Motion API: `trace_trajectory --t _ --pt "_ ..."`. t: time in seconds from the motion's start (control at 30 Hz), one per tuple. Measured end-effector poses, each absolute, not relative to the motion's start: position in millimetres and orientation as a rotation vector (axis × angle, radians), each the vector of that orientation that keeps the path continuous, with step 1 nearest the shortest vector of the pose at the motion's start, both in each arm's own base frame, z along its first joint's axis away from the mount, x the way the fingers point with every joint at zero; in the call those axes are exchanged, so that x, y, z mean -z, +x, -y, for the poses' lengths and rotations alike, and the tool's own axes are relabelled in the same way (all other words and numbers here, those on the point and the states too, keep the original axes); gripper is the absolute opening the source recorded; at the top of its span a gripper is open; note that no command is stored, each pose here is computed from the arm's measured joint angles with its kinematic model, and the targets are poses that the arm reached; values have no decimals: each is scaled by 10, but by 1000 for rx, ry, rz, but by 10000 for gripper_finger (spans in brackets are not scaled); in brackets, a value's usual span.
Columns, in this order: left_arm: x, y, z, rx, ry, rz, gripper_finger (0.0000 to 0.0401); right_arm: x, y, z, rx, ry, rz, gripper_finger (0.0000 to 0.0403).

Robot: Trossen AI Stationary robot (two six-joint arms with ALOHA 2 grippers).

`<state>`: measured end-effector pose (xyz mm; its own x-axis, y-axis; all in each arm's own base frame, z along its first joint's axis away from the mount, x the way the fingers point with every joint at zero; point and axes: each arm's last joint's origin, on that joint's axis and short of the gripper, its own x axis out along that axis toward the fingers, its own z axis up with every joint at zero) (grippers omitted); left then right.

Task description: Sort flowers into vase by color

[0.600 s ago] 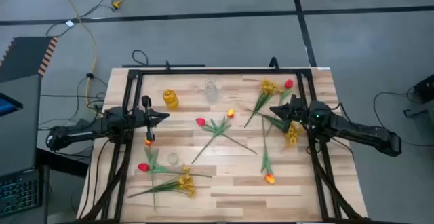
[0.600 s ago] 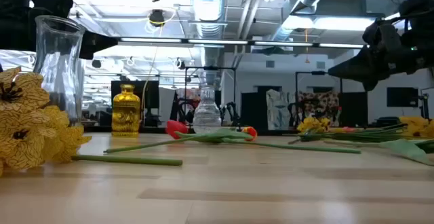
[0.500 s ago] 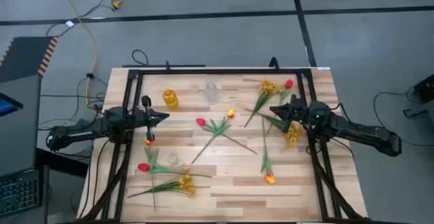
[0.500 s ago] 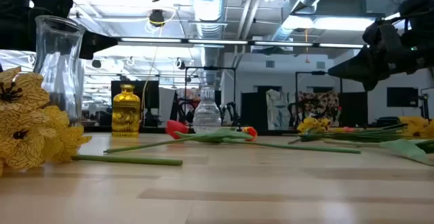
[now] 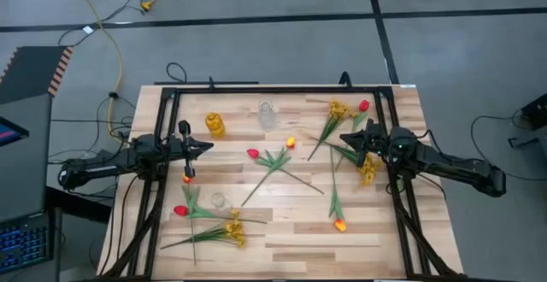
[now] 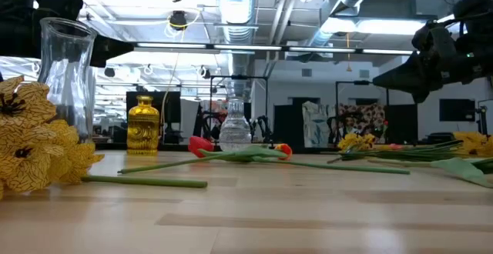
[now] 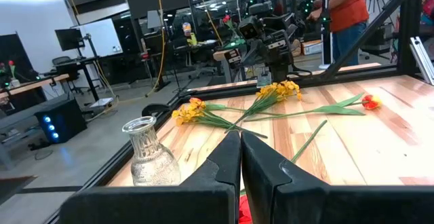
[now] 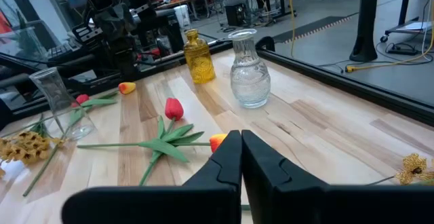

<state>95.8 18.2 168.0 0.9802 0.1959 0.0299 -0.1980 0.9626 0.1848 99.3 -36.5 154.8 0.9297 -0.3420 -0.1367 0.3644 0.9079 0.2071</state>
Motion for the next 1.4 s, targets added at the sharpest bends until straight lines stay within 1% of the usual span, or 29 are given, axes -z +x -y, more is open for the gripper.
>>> trace_trajectory --t 1.4 --pt "-1681 958 -182 -199 212 9 0 -1549 993 365 365 232 -98 36"
